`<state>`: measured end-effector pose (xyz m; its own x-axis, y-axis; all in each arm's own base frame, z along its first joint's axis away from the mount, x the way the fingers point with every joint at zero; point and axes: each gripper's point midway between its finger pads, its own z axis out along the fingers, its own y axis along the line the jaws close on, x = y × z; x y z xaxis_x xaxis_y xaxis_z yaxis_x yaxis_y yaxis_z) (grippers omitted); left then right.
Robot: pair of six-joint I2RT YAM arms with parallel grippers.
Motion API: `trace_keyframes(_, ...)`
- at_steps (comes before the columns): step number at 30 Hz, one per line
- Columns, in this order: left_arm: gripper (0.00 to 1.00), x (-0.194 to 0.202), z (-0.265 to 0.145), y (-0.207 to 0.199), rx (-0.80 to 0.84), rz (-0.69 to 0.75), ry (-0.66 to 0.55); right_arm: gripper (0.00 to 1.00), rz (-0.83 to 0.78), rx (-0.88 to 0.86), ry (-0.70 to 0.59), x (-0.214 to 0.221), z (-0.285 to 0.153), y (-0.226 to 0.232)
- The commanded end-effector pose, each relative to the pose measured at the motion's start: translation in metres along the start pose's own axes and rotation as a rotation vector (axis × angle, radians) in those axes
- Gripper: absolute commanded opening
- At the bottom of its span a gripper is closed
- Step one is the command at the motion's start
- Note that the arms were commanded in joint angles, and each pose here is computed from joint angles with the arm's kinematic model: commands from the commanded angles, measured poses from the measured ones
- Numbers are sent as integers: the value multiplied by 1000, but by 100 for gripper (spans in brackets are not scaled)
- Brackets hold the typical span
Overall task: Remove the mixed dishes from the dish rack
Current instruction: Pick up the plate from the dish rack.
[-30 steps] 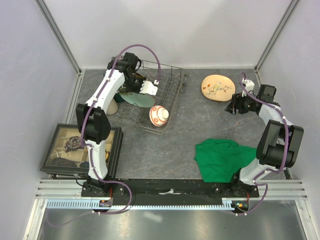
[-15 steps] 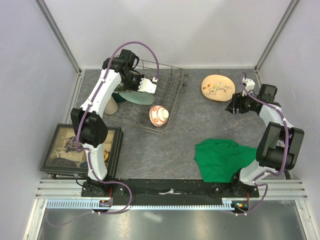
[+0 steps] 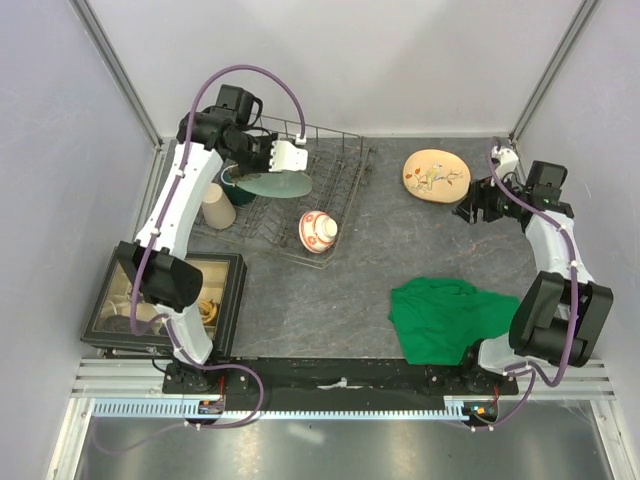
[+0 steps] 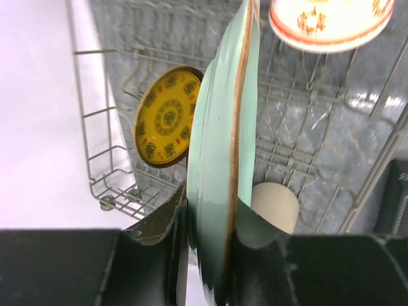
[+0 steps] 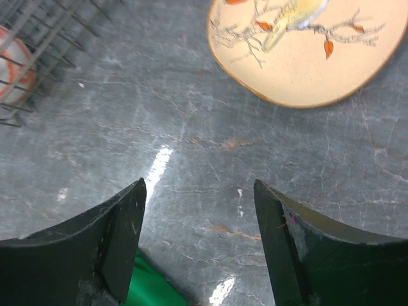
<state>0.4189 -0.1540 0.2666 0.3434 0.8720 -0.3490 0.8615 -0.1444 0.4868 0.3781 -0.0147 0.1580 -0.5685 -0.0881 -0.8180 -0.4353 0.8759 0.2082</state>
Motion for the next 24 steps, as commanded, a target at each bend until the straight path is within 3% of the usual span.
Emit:
trace_keyframes(1,2,-58,-68,25,-205,-62,-201,79,-85,-80,-116,-48,-27,35)
trace_keyframes(2,2,-63,-70,22,-199,-78,-224,87,-95,-94,-125,-52,-29,42)
trace_keyframes(9,2,-114,-85,-8,-83,-231,-494,97,-268,-253,-196,-94,-36,141)
trace_keyframes(16,2,-148,-86,-27,36,-357,-639,98,-320,-404,-277,-135,-48,217)
trace_keyframes(24,2,-165,-83,-37,92,-402,-708,98,-353,-568,-262,-133,-45,276)
